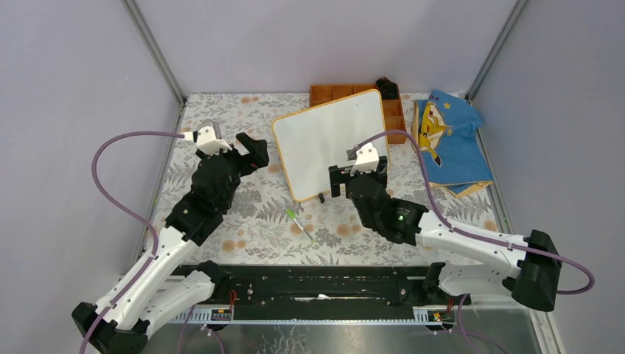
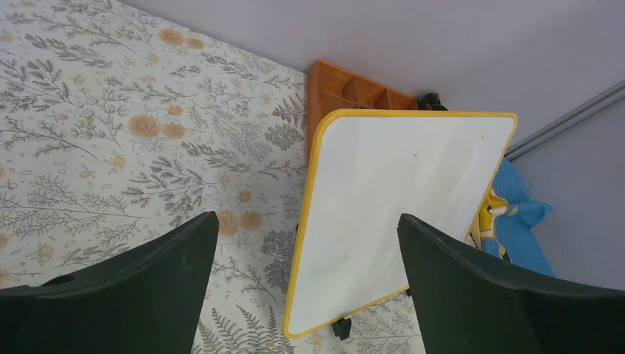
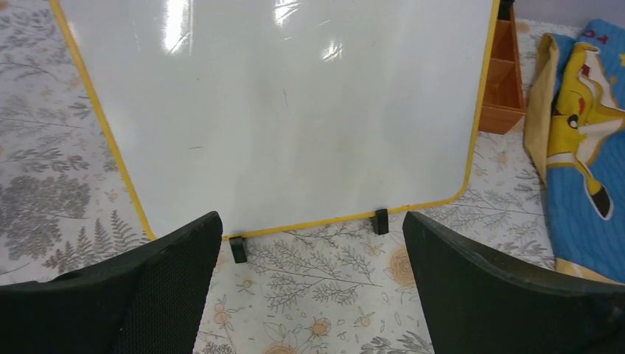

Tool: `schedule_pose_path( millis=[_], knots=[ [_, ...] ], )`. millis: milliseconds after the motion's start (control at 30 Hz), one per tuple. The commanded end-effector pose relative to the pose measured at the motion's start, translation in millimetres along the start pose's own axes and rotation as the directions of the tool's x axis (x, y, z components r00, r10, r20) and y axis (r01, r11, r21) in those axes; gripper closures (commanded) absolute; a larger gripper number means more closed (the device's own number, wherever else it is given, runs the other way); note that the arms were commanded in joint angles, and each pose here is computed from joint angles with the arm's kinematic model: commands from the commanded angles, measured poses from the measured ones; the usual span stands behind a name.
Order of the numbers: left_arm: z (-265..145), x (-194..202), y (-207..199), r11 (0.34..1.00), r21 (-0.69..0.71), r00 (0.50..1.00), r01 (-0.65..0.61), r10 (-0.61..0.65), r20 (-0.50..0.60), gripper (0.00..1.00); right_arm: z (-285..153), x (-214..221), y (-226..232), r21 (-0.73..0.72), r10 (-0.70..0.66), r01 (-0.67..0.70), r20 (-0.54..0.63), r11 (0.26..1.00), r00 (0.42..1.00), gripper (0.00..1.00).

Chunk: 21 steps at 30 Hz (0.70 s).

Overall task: Write a sentence on the whiteboard
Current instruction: Open the pen cap at the center of the board.

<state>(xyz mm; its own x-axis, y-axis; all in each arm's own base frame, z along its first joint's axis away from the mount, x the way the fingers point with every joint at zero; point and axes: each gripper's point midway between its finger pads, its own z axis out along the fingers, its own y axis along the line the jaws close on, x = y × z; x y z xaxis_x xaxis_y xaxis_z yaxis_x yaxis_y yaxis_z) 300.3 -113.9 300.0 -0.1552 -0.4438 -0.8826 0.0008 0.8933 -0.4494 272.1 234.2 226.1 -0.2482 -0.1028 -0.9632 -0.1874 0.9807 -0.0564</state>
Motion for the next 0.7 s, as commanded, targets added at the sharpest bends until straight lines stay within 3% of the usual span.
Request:
schedule_pose_path(
  millis=[0,300,467,667],
  knots=[
    [-9,-18,-7,0.998,0.055,0.997,-0.029,0.025,0.07,0.01,-15,-31,11,-0.142,0.129,-0.112,0.112,0.983,0.985,0.0],
    [-17,-18,-11,0.992,0.11,0.995,-0.065,0.056,0.084,0.01,-32,-19,51,-0.39,0.021,-0.011,0.021,0.921,1.0,0.01],
    [-24,-27,-1,0.995,0.084,0.99,-0.053,0.041,0.137,0.01,-38,6,87,-0.509,0.006,-0.046,-0.08,0.859,0.997,0.14],
    [-36,-43,20,1.0,0.011,0.975,-0.001,-0.001,0.223,0.01,-38,56,132,-0.551,-0.108,-0.017,-0.194,0.835,0.975,0.26]
  ],
)
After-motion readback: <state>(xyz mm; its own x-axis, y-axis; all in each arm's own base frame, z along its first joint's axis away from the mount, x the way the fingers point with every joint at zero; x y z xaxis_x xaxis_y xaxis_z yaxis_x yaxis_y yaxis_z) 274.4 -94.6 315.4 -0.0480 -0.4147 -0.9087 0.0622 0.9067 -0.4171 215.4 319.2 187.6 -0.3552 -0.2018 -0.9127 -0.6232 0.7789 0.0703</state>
